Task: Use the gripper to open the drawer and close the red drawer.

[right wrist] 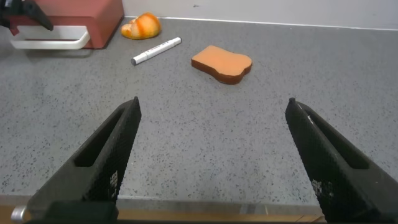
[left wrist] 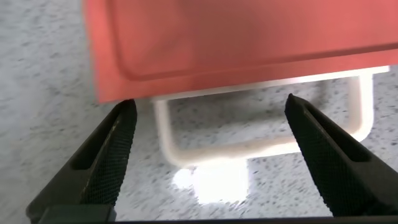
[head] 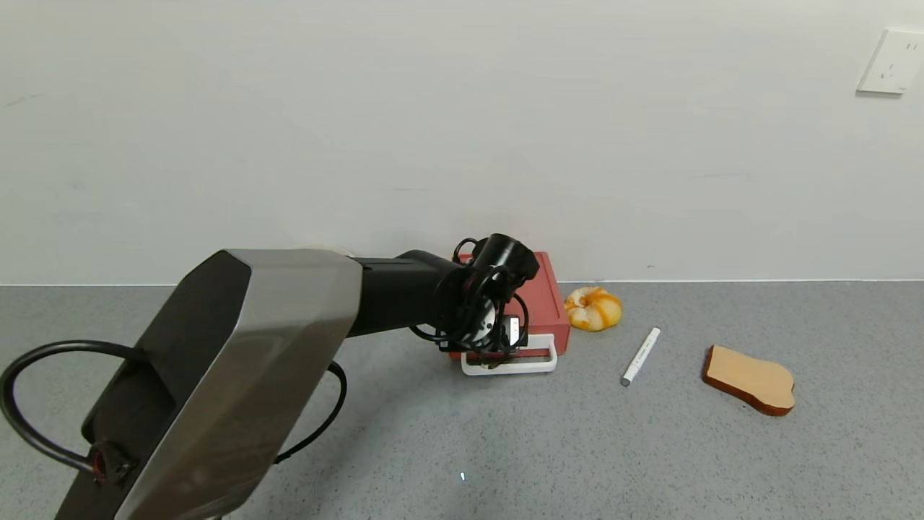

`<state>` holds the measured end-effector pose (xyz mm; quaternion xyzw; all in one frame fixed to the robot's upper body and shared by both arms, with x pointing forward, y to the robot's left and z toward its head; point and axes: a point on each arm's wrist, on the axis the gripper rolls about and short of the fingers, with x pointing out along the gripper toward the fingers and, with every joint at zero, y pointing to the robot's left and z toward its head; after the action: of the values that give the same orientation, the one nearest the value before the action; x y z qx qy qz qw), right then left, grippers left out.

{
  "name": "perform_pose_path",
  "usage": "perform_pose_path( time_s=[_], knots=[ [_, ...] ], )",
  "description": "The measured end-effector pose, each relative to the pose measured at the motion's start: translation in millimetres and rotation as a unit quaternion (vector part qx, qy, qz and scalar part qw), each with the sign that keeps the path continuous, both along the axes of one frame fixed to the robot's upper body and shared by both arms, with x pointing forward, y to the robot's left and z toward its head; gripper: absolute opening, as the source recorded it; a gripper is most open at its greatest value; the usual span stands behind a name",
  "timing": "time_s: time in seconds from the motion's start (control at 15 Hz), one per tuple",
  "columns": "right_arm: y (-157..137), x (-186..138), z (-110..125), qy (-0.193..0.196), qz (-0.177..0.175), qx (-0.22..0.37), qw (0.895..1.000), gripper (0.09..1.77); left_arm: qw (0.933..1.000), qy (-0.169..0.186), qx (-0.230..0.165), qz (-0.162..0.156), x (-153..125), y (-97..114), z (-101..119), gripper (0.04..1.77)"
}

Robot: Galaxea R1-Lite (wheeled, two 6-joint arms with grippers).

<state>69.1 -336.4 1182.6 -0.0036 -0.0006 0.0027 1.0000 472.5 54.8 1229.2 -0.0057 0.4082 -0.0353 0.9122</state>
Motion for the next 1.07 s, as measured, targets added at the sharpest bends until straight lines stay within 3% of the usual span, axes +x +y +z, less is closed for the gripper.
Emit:
perform_pose_path(
  time_s=[0.2,0.4,0.73,0.93,1.07],
  knots=[
    [0.0,0.0,0.0,0.0,0.0,0.0,1.0,1.71,0.9997,0.018,0.019,0.0,-16.1,6.7,19.5,1.72],
    [0.0,0.0,0.0,0.0,0.0,0.0,1.0,1.71,0.9992,0.026,0.031,-0.004,-38.6,21.1,54.8,1.72],
    [0.0,0.0,0.0,0.0,0.0,0.0,1.0,1.71,0.998,-0.047,0.002,-0.041,-80.3,69.4,145.3,1.72],
    [0.0,0.0,0.0,0.0,0.0,0.0,1.0,1.71,0.991,-0.109,-0.03,-0.072,-116.7,108.3,194.3,1.72],
    [0.0,0.0,0.0,0.0,0.0,0.0,1.0,1.71,0.9847,-0.149,-0.035,-0.083,-141.6,132.4,210.6,1.72]
  ],
)
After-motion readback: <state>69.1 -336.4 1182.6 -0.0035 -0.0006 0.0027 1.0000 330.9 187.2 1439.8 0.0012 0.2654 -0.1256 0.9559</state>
